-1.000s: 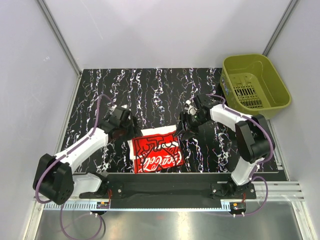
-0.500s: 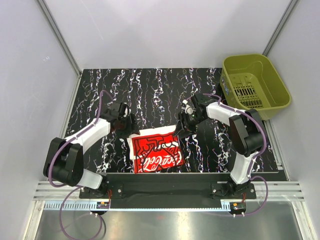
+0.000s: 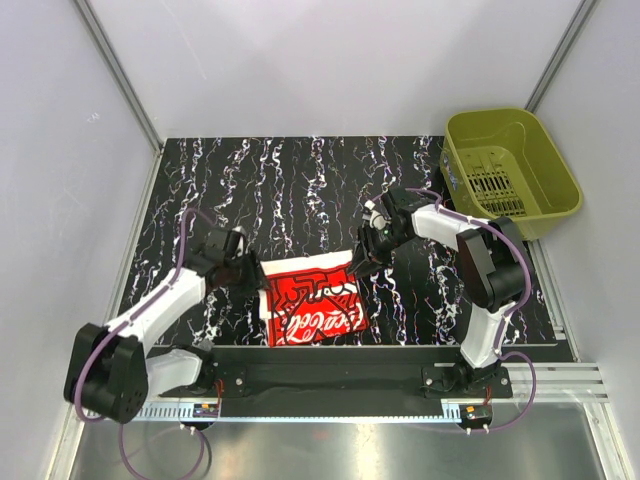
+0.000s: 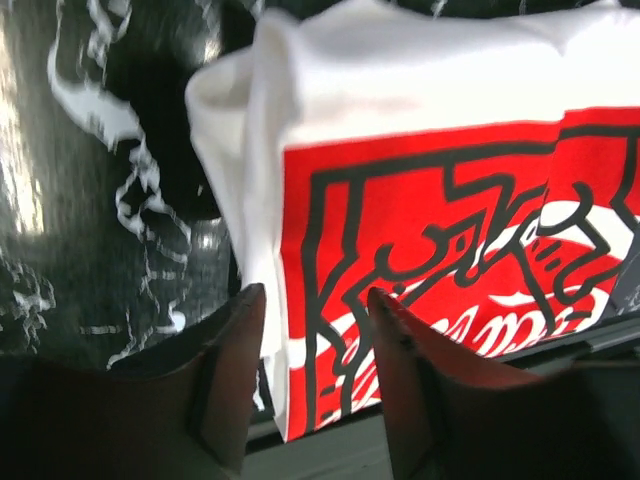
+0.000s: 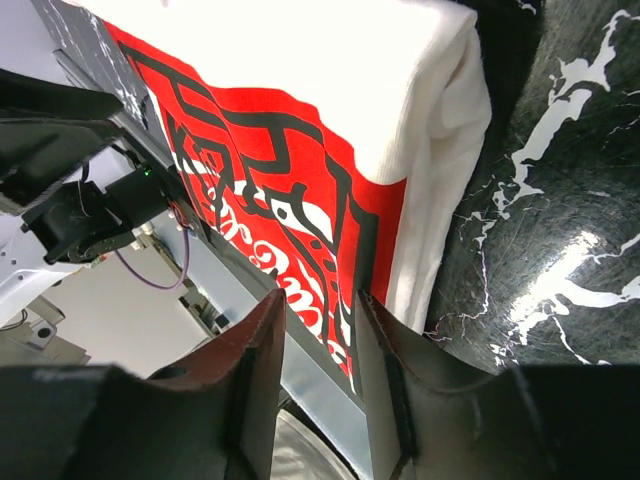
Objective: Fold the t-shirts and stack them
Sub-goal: Fold the tshirt
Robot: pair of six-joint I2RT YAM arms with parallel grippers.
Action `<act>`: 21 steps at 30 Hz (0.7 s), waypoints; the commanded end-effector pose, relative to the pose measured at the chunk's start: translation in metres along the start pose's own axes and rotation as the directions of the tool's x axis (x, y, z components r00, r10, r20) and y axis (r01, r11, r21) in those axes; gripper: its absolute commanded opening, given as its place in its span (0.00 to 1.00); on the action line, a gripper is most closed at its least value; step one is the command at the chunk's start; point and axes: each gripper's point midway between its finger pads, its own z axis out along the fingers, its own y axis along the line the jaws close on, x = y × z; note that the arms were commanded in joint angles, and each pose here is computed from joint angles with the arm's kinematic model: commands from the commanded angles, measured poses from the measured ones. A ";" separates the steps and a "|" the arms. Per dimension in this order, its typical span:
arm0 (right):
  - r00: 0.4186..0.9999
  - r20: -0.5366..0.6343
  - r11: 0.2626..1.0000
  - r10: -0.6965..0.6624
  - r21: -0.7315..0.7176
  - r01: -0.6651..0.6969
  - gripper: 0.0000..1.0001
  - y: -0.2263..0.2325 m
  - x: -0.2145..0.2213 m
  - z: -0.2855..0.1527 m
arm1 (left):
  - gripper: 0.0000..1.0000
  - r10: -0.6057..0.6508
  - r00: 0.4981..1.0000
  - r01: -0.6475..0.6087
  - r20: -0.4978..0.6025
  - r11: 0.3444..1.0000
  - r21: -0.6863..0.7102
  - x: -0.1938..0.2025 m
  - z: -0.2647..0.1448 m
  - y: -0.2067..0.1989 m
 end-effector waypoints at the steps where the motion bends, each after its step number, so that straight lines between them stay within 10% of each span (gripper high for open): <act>1: 1.000 -0.005 0.999 -0.017 -0.044 0.017 0.40 0.008 0.002 0.002 | 0.42 -0.081 0.996 0.082 -0.021 0.996 0.023 0.016 -0.001 0.001; 13: 1.000 -0.024 0.999 -0.011 -0.043 0.010 0.40 0.006 0.007 0.006 | 0.45 -0.104 0.995 0.104 -0.005 0.994 -0.047 0.028 -0.002 0.018; 18: 1.000 -0.026 0.999 -0.013 -0.037 0.012 0.40 0.005 0.007 0.005 | 0.60 -0.014 0.997 0.012 0.074 0.999 0.032 -0.002 -0.015 -0.008; 21: 1.000 -0.026 1.000 -0.012 -0.006 0.012 0.38 0.002 0.005 0.004 | 0.51 0.048 0.995 -0.049 0.082 0.999 0.010 -0.024 -0.015 -0.018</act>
